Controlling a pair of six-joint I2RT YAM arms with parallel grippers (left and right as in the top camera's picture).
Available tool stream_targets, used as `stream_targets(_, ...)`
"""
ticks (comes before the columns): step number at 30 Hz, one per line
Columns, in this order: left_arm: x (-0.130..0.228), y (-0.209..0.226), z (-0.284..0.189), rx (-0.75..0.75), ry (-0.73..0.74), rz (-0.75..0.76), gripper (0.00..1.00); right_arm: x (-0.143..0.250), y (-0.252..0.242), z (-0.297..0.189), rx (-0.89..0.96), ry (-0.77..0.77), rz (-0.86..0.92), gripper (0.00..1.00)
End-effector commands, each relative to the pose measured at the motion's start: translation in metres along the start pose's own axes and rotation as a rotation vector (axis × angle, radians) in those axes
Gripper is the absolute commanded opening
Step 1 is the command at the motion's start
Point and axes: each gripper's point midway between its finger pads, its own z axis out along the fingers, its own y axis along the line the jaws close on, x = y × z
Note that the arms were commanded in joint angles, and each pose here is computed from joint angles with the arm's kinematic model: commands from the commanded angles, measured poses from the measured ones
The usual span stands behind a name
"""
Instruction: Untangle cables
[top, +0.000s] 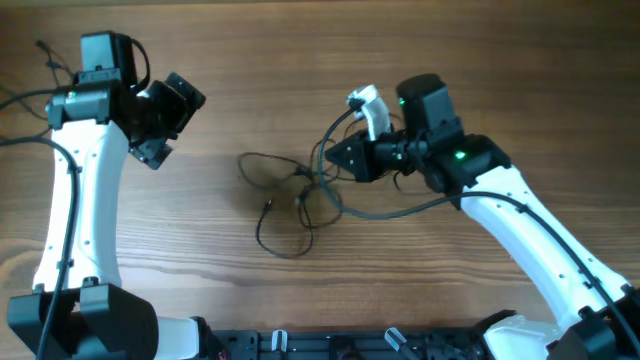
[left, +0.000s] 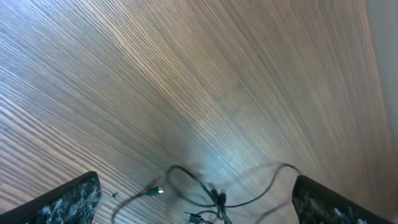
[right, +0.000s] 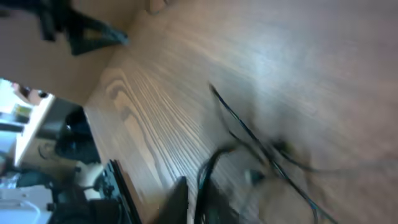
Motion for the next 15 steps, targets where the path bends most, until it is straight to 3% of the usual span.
stream_targets(1,-0.005,0.001,0.001,-0.013,-0.016,0.008,1.0,-0.025,0.036,-0.027,-0.131,-0.075,-0.071,0.22)
stream_targets(5,-0.005,0.001,0.001,-0.014,-0.015,0.008,1.0,-0.024,-0.006,-0.027,0.098,-0.088,-0.01,0.36)
stream_targets(6,-0.004,0.001,0.001,-0.015,-0.014,0.008,1.0,-0.021,-0.031,-0.031,0.237,-0.093,0.033,0.51)
stream_targets(8,-0.004,0.002,0.001,-0.016,-0.012,0.008,1.0,-0.015,-0.055,-0.039,0.379,-0.094,0.093,0.6)
stream_targets(9,-0.004,0.002,0.001,-0.016,-0.012,0.008,1.0,-0.014,-0.058,-0.041,0.405,-0.093,0.095,0.86)
stream_targets(10,-0.004,0.002,0.002,-0.016,-0.012,0.007,1.0,-0.015,-0.057,-0.045,0.414,-0.101,0.088,1.0)
stream_targets(15,0.009,-0.009,0.004,-0.01,0.006,0.05,1.0,-0.039,-0.04,-0.081,0.442,-0.223,0.041,1.0)
